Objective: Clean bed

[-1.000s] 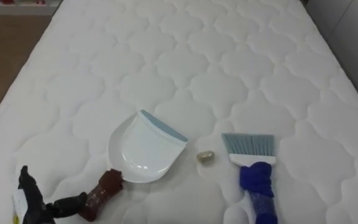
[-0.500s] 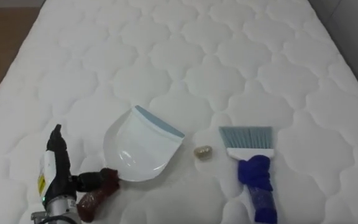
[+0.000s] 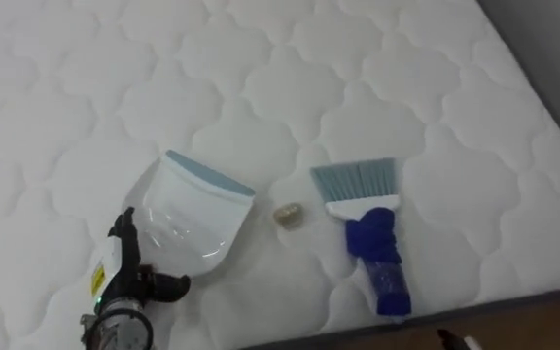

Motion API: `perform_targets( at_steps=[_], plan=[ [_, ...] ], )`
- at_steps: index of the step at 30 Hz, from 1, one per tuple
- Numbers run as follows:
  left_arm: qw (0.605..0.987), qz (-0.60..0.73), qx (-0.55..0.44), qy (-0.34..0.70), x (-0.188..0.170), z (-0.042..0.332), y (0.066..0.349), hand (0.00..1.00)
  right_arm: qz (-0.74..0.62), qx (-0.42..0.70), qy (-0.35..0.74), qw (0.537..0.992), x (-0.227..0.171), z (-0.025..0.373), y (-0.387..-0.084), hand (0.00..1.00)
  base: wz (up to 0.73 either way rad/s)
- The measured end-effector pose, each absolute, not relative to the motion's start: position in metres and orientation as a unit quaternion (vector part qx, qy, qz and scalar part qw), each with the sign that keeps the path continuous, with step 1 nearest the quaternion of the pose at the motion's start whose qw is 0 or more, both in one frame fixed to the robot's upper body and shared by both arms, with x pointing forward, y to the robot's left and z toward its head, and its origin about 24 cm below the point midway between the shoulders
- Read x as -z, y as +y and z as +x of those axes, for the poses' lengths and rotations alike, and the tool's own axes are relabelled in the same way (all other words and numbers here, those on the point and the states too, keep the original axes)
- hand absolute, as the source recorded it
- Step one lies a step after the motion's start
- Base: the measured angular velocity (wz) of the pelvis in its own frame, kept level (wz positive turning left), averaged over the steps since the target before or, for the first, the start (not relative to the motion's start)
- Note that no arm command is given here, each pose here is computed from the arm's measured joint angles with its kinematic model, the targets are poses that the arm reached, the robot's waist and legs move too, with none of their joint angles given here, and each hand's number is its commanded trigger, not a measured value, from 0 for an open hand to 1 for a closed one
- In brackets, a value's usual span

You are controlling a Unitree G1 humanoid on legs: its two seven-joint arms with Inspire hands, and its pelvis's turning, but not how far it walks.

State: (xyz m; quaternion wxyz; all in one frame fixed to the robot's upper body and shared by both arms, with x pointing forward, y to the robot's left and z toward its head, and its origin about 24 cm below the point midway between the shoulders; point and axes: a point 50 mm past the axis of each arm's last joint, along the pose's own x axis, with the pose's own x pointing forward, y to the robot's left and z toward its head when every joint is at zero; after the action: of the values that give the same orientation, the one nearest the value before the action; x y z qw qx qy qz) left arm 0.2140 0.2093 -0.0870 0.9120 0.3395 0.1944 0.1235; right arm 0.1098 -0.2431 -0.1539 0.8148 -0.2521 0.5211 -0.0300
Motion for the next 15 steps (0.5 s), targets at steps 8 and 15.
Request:
perform_targets(
  at_steps=[8,15],
  plan=[
    [0.890,0.356,-0.139,0.250,0.103,0.196,0.220,0.00,-0.274,0.034,0.509,0.815,0.149,0.127,-0.243,0.00,-0.01],
    [0.891,0.356,-0.141,0.243,0.100,0.205,0.218,0.00,-0.236,0.052,0.500,0.832,0.145,0.144,-0.240,0.00,0.00]
  ],
)
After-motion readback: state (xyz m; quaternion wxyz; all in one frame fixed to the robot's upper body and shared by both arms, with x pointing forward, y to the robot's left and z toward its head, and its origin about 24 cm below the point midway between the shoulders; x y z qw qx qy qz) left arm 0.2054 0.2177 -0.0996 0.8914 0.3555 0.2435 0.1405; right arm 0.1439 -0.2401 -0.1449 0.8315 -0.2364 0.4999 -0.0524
